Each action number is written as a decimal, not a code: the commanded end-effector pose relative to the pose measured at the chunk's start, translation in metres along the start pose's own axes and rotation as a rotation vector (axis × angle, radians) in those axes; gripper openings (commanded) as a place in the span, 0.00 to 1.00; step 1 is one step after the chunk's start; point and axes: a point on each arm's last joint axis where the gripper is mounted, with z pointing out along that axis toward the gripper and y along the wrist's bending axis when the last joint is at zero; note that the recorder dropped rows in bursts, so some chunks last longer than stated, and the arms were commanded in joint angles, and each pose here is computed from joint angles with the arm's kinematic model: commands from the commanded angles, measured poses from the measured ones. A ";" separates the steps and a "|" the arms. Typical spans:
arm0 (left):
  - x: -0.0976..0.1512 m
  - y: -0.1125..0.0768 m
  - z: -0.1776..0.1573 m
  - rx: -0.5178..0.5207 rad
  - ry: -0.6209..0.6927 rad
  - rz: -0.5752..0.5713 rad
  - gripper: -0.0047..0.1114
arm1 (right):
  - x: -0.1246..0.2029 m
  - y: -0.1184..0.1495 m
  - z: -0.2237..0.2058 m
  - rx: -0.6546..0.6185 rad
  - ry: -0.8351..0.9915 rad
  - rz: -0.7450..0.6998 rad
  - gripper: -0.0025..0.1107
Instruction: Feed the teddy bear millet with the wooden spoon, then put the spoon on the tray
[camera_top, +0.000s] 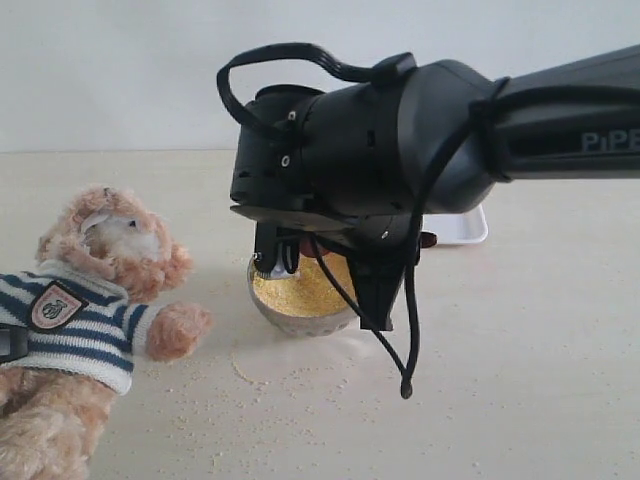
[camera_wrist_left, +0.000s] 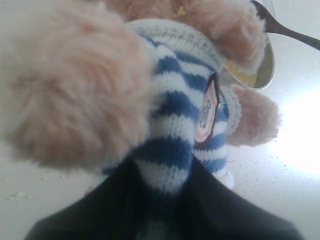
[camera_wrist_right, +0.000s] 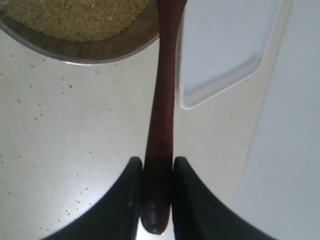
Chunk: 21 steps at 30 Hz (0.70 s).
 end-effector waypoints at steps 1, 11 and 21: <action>0.000 -0.002 -0.001 0.013 -0.011 -0.001 0.08 | 0.002 -0.005 0.005 -0.005 0.016 0.003 0.02; 0.000 -0.002 -0.001 0.012 -0.012 -0.001 0.08 | -0.003 -0.001 0.017 0.014 0.048 -0.039 0.02; 0.000 -0.002 -0.001 0.012 -0.012 -0.001 0.08 | -0.004 -0.001 0.022 0.015 0.059 -0.044 0.02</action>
